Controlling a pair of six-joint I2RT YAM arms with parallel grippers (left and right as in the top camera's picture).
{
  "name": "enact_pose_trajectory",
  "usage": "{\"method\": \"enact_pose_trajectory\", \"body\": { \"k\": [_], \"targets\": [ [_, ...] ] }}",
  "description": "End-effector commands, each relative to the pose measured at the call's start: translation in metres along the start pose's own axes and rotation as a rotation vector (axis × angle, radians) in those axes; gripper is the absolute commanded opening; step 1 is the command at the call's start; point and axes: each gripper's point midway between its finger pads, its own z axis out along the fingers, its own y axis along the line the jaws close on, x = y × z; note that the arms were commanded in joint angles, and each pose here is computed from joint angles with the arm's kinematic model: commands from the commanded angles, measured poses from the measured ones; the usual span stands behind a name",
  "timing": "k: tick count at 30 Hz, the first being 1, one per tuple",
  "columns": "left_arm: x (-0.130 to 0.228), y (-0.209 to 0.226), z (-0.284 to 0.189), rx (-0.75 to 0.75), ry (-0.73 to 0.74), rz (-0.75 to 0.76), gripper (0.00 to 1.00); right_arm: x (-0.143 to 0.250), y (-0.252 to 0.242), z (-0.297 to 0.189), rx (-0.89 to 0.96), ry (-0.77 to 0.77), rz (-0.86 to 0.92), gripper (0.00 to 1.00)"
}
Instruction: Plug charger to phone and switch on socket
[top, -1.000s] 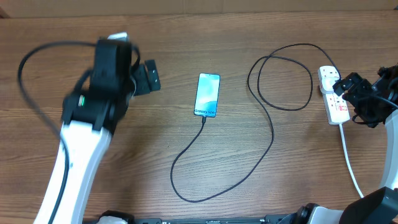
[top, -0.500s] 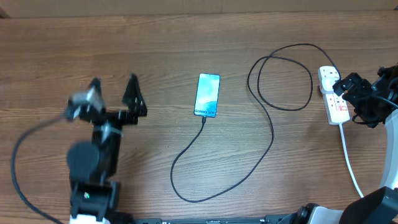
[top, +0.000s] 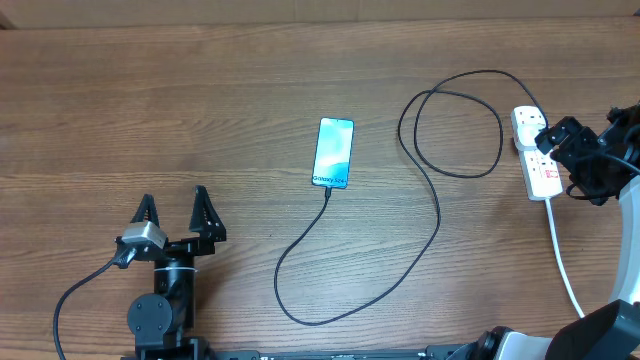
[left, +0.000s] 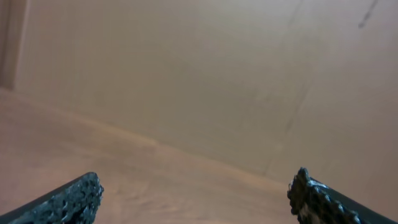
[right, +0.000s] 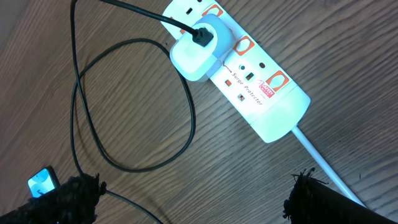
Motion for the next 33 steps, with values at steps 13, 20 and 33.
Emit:
{"method": "enact_pose_trajectory", "body": {
  "k": [13,20,33],
  "targets": [
    [0.054,0.04,-0.018,-0.153,0.224,0.044,1.0,-0.003,0.002,-0.001,0.002,-0.012,0.0,1.0],
    [0.048,0.029,-0.021,-0.077,0.206,0.241,1.0,-0.003,0.002,-0.001,0.001,-0.013,0.0,1.0],
    [0.047,0.03,-0.021,-0.079,0.203,0.25,1.0,-0.003,0.002,-0.001,0.001,-0.013,0.0,1.0]
  ]
}}
